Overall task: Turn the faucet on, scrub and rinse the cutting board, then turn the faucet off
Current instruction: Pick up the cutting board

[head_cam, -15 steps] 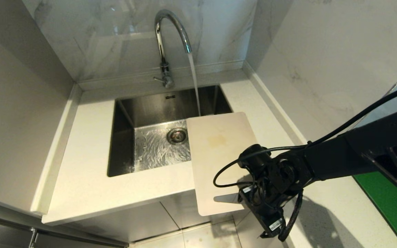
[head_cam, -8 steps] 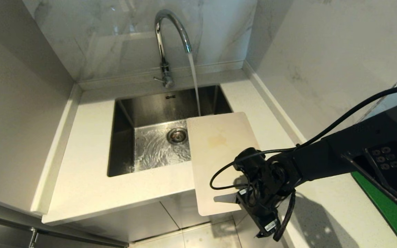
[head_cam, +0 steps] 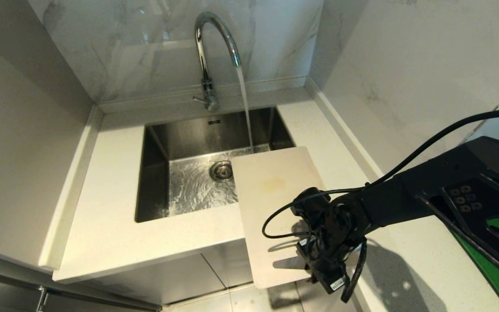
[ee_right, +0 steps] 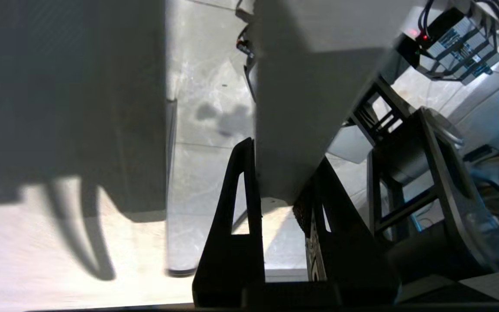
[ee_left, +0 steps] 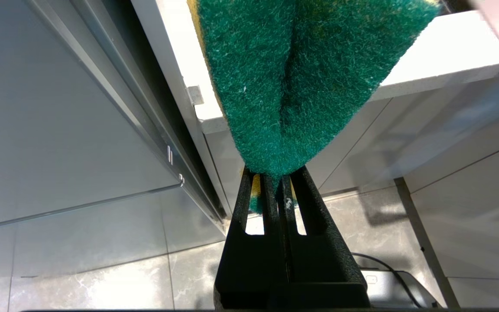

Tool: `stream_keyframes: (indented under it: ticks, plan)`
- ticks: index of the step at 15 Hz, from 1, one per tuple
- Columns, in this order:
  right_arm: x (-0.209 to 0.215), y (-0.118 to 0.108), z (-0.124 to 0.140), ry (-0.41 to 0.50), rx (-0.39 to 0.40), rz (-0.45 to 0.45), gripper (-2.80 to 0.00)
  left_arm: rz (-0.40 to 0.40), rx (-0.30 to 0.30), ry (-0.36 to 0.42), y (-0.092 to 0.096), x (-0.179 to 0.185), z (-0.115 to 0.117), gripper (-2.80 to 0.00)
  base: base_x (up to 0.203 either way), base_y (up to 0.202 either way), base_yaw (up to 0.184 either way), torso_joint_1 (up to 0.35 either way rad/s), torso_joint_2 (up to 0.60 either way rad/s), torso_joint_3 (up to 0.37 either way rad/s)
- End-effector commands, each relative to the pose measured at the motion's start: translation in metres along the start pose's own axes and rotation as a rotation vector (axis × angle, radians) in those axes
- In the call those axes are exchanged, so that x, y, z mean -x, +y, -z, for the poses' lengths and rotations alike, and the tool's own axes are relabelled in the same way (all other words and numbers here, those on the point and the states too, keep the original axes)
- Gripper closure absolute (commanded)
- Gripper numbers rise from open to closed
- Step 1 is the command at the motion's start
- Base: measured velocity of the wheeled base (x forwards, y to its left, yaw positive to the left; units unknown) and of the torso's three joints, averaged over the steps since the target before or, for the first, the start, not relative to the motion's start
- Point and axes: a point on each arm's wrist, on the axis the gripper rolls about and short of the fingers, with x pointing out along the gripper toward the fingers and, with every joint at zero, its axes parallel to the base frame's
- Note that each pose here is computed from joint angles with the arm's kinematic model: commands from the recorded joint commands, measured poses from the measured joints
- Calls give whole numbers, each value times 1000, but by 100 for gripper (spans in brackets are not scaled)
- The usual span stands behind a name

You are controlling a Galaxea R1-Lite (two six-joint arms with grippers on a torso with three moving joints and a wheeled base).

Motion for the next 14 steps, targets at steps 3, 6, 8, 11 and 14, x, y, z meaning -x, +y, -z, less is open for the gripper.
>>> stream_keyframes:
  ticks: [3,6,8,11,14]
  plan:
    - [1,1,0,-2,-4,-10,0,-1,0,2,0,0,0,0,0,0,0,0,0,0]
    - [11,1,0,-9,-5,-32,0,-1,0,2,0,0,0,0,0,0,0,0,0,0]
    - [26,1,-1,-15,-4,-66,0,-1,0,2,0,0,0,0,0,0,0,0,0,0]
    - [67,-2,-1,-36,4,-160,0,-1,0,2,0,0,0,0,0,0,0,0,0,0]
    - [122,-15,-1,-54,26,-242,0,-1,0,2,0,0,0,0,0,0,0,0,0,0]
